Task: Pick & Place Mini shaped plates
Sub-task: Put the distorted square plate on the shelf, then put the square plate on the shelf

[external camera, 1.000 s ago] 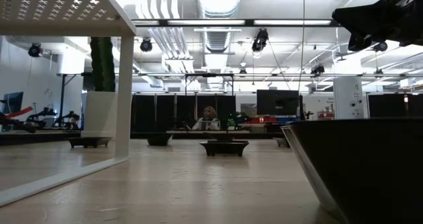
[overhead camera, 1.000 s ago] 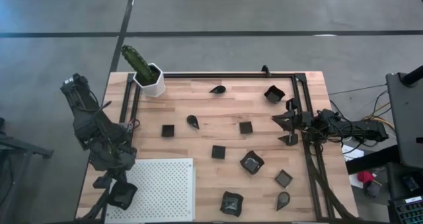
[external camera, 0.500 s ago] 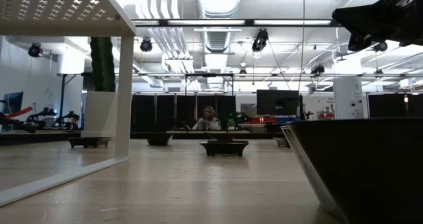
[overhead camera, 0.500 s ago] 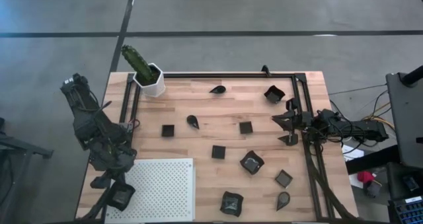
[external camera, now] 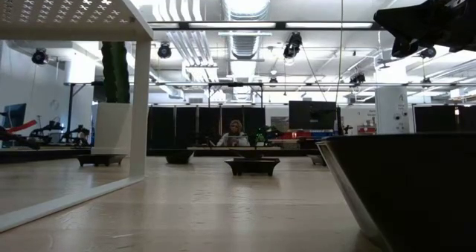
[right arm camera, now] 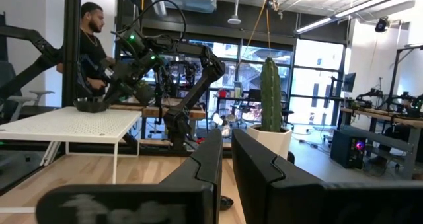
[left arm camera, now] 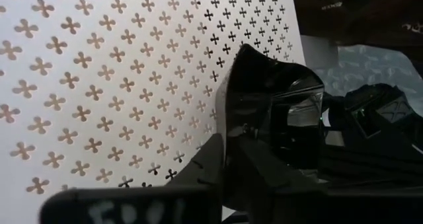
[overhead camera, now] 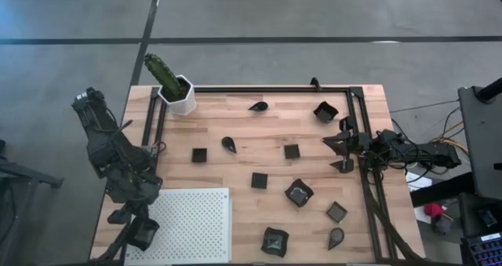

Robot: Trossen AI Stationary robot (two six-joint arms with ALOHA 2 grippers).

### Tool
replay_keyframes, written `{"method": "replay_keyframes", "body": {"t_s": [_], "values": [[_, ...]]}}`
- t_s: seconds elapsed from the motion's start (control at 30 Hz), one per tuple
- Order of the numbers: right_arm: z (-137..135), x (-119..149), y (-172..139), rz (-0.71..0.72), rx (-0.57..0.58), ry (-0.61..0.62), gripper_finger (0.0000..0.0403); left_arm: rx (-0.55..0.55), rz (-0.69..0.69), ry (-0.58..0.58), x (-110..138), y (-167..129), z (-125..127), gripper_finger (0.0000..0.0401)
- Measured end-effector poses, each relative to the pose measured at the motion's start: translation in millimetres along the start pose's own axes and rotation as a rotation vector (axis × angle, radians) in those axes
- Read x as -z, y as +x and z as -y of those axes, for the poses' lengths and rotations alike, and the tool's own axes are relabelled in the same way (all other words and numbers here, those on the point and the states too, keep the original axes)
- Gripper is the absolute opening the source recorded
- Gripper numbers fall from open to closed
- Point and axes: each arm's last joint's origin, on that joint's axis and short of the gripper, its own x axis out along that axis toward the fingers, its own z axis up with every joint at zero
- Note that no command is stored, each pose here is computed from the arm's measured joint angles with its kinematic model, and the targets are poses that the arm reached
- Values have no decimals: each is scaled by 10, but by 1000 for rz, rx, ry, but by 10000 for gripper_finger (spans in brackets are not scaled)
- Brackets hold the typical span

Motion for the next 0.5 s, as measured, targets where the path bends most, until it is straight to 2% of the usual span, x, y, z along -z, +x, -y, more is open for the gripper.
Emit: {"method": "replay_keyframes", "body": {"t_s": [0.23, 0.5], "values": [[0, 1, 0, 0, 0, 0, 34, 3, 0, 7, 2, -4, 0, 81], [0, 0, 0, 0, 0, 0, 34, 24, 18, 28, -19, -74, 48, 83]]}}
